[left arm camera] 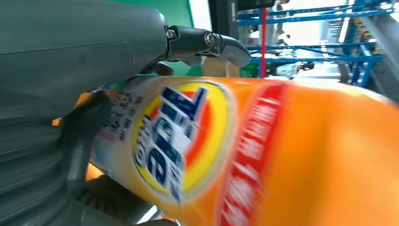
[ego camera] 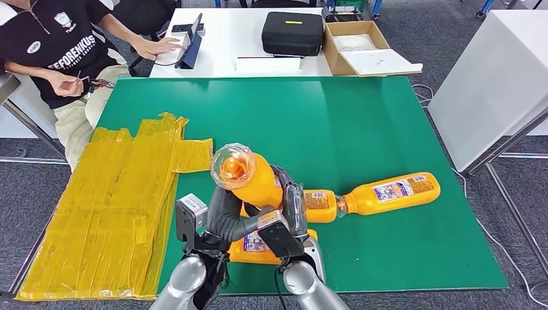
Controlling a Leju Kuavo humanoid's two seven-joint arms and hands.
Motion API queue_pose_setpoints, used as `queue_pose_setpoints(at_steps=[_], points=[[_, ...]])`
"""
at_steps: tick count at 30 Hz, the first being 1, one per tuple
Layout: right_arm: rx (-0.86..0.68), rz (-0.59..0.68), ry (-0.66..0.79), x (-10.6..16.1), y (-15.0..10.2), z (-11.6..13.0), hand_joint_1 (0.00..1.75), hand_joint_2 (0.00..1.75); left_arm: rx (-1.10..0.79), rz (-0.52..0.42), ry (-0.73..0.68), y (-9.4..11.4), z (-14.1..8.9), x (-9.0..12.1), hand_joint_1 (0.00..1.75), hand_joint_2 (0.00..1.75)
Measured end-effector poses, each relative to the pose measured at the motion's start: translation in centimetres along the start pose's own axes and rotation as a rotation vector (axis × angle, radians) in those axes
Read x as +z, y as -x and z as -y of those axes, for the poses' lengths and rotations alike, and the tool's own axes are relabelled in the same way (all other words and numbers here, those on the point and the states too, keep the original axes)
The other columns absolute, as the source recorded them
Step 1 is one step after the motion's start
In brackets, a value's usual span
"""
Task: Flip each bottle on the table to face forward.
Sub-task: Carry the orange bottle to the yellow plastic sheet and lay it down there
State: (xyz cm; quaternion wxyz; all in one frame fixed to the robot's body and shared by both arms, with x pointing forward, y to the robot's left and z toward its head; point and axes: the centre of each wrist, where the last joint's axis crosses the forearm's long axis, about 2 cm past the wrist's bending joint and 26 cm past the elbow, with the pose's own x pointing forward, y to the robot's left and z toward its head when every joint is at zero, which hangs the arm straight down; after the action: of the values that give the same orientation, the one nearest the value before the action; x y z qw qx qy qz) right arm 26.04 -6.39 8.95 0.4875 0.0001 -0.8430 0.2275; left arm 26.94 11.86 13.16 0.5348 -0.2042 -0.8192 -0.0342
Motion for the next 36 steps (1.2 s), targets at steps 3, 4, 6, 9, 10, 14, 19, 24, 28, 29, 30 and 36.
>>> queue_pose_setpoints(at_steps=[3,4,6,9,10,14,19,24,28,29,30,36], points=[[0.007,-0.012,0.001,0.1,0.2,0.0,1.75,1.75,-0.002,0.034,-0.005,-0.6,0.0,0.0,0.0,1.75],[0.009,-0.014,0.001,0.1,0.3,0.0,1.75,1.75,-0.003,0.044,-0.007,-0.8,0.0,-0.1,0.0,1.75],[0.012,-0.017,0.002,0.1,0.3,0.1,1.75,1.75,-0.004,0.059,-0.013,-1.1,-0.1,-0.1,0.0,1.75],[0.015,-0.017,0.001,0.1,0.4,0.1,1.75,1.75,-0.004,0.069,-0.021,-1.4,-0.2,0.0,0.0,1.75],[0.016,-0.017,0.001,0.0,0.4,0.1,1.75,1.75,-0.005,0.071,-0.023,-1.4,-0.2,0.0,0.0,1.75],[0.026,-0.017,-0.006,-0.1,0.5,0.1,1.75,1.75,-0.004,0.075,-0.029,-1.5,-0.4,-0.1,0.0,1.75],[0.036,-0.018,-0.011,-0.5,0.5,0.0,1.75,1.75,0.0,0.076,-0.037,-1.5,-0.7,-0.1,0.0,1.75],[0.044,-0.013,-0.02,-1.1,0.4,-0.1,1.75,1.75,0.003,0.079,-0.035,-1.5,-0.8,-0.4,0.0,1.75],[0.059,-0.008,-0.039,-1.4,0.3,-0.5,1.75,1.75,0.004,0.078,-0.03,-1.5,-0.9,-0.7,0.0,1.75],[0.062,-0.008,-0.046,-1.5,0.3,-0.6,1.75,1.75,0.004,0.078,-0.029,-1.5,-0.9,-0.8,0.0,1.75],[0.065,-0.009,-0.054,-1.4,0.3,-0.8,1.75,1.75,0.004,0.077,-0.027,-1.4,-0.9,-0.9,0.0,1.75],[0.084,-0.017,-0.09,-1.5,0.3,-1.4,1.75,1.75,0.007,0.067,-0.036,-1.3,-1.1,-0.9,0.0,1.75]])
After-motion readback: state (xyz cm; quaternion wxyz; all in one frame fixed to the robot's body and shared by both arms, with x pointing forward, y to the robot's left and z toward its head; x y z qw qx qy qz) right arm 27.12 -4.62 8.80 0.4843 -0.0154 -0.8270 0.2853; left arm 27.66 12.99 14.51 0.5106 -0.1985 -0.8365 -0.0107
